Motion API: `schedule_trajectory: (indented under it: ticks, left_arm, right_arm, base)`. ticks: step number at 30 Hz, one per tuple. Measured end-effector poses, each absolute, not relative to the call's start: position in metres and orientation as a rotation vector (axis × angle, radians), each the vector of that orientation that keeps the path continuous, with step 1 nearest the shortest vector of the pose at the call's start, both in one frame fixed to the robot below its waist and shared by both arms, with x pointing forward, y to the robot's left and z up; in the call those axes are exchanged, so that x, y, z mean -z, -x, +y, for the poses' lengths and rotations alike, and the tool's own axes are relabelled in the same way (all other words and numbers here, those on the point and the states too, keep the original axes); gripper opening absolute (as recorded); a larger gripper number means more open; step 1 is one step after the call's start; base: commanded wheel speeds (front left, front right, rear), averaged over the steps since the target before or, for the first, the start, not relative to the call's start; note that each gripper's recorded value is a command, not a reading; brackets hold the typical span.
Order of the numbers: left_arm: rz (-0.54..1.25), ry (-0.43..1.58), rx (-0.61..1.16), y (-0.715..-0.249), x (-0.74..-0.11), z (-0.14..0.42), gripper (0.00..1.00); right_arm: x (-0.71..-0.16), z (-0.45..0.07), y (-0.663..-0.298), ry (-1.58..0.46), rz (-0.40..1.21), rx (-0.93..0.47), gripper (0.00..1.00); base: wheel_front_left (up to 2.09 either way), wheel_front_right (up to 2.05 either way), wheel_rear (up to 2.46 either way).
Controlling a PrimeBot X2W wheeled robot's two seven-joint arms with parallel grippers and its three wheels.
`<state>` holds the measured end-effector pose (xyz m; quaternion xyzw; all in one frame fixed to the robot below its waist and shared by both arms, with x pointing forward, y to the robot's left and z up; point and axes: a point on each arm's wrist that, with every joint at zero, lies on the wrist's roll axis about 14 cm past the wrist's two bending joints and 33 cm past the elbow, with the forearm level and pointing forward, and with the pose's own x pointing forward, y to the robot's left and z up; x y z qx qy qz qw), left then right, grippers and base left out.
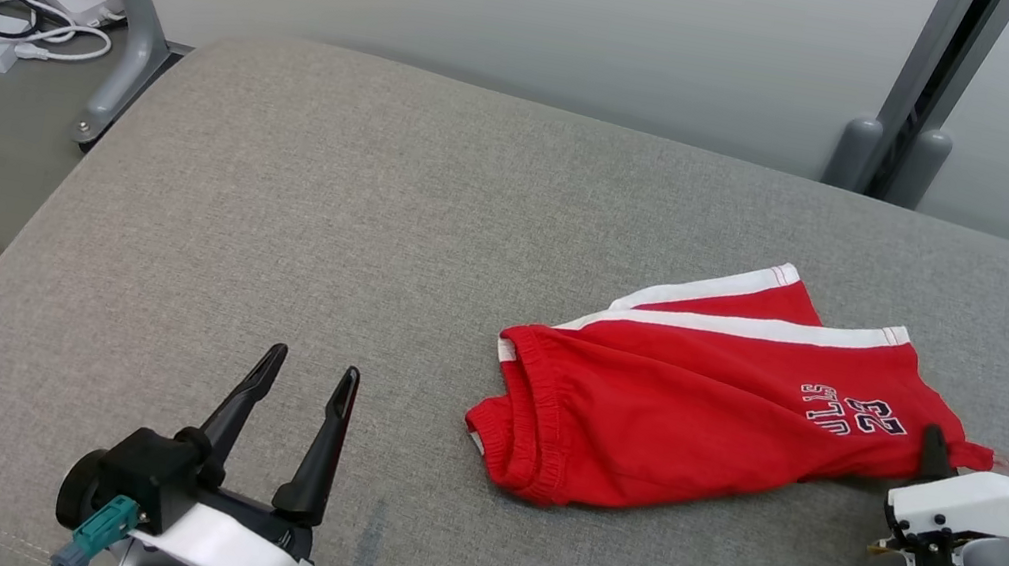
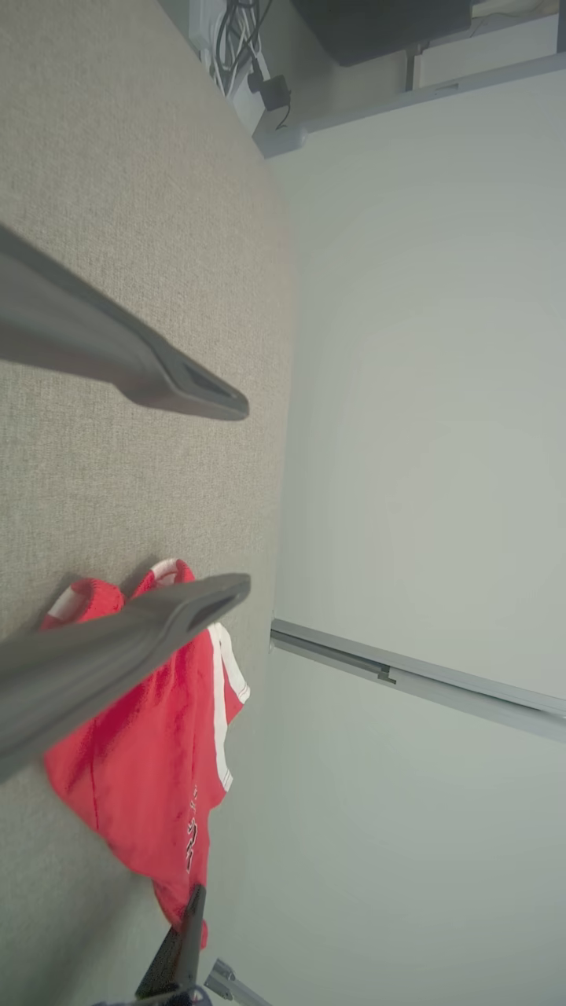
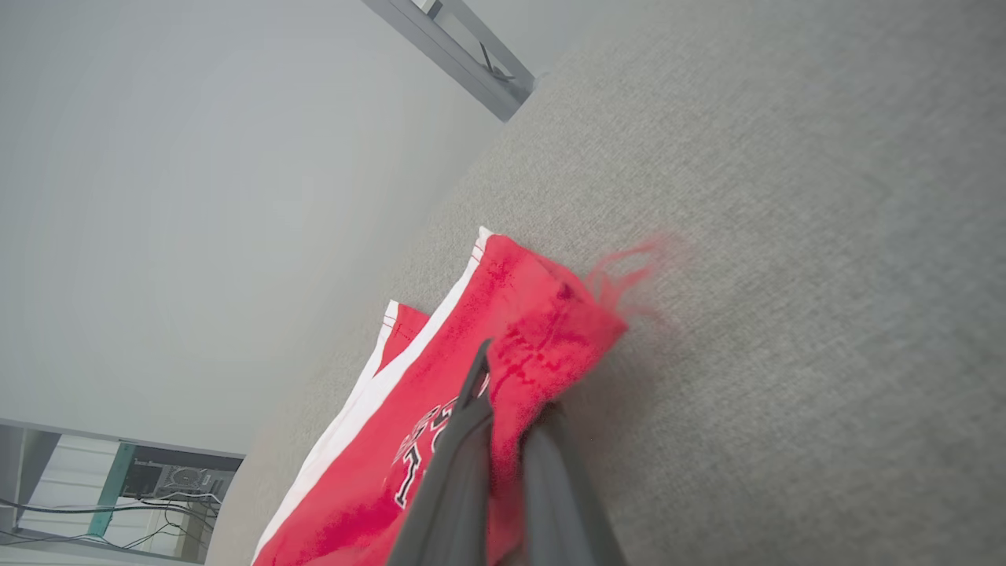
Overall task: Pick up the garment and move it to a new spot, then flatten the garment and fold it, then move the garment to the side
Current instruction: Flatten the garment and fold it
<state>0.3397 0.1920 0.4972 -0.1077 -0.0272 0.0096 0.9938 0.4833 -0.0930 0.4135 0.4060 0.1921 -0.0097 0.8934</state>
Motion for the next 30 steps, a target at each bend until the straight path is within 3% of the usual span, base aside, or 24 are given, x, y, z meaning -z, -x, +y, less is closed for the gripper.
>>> schedule_trajectory:
  ticks: [1,2,3,4,21,30]
  left_arm:
    - [-0.056,0.216,-0.017,-0.339,-0.498,0.191,1.00]
    - [-0.059,0.217,-0.016,-0.339,-0.499,0.191,1.00]
    - [-0.062,0.218,-0.016,-0.338,-0.499,0.191,1.00]
    - [-0.064,0.222,-0.018,-0.337,-0.500,0.191,1.00]
    - [-0.161,0.283,-0.020,-0.336,-0.528,0.193,1.00]
    - [-0.109,0.361,0.020,-0.350,-0.514,0.176,1.00]
  right_arm:
    - [-0.415,-0.092,-0.483,-0.836,0.396,0.012,0.00]
    - [-0.416,-0.092,-0.483,-0.830,0.397,0.007,0.07]
    - [-0.416,-0.092,-0.482,-0.821,0.401,0.002,0.67]
    - [-0.415,-0.092,-0.480,-0.806,0.405,-0.003,1.00]
    - [-0.490,-0.104,-0.474,-0.422,0.123,-0.245,1.00]
    - [-0.483,-0.113,-0.439,-0.383,0.076,-0.227,1.00]
  base:
    - [0.00,0.00,0.00]
    - [0.00,0.00,0.00]
    - [0.00,0.00,0.00]
    - [0.00,0.00,0.00]
    - [0.00,0.00,0.00]
    - [0.00,0.00,0.00]
